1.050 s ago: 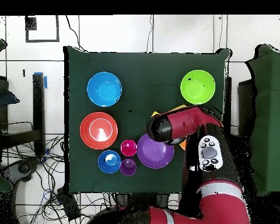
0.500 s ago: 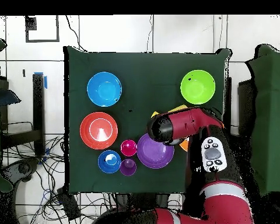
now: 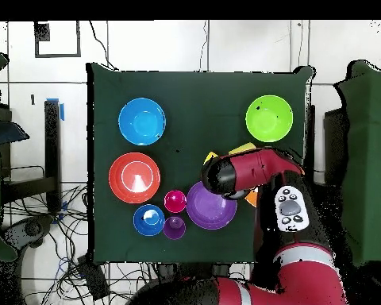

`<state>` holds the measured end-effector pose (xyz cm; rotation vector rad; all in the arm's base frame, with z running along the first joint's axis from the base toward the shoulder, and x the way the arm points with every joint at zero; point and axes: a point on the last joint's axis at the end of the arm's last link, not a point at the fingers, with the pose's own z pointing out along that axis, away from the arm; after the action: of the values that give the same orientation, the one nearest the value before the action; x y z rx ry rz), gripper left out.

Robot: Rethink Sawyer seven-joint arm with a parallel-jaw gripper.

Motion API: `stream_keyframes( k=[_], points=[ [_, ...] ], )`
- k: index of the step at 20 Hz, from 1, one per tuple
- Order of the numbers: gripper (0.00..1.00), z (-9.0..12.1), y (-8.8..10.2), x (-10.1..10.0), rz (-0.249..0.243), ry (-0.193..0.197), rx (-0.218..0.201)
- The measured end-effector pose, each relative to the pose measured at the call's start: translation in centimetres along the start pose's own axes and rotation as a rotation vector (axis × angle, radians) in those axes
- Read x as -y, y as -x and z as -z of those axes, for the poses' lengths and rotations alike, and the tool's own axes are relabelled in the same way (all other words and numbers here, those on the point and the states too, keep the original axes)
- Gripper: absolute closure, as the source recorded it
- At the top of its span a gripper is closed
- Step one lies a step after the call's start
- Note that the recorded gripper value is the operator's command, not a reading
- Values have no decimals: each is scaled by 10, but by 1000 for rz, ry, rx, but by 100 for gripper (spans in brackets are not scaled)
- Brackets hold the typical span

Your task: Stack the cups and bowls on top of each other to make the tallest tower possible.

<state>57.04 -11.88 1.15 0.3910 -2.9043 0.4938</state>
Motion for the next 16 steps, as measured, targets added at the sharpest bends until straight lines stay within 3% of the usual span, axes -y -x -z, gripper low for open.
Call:
stream_keyframes(
  k=[9, 16],
  points=[
    [0, -20, -4, -15, 17, 25, -12],
    [0, -38, -5, -28, 45, 29, 22]
  ],
)
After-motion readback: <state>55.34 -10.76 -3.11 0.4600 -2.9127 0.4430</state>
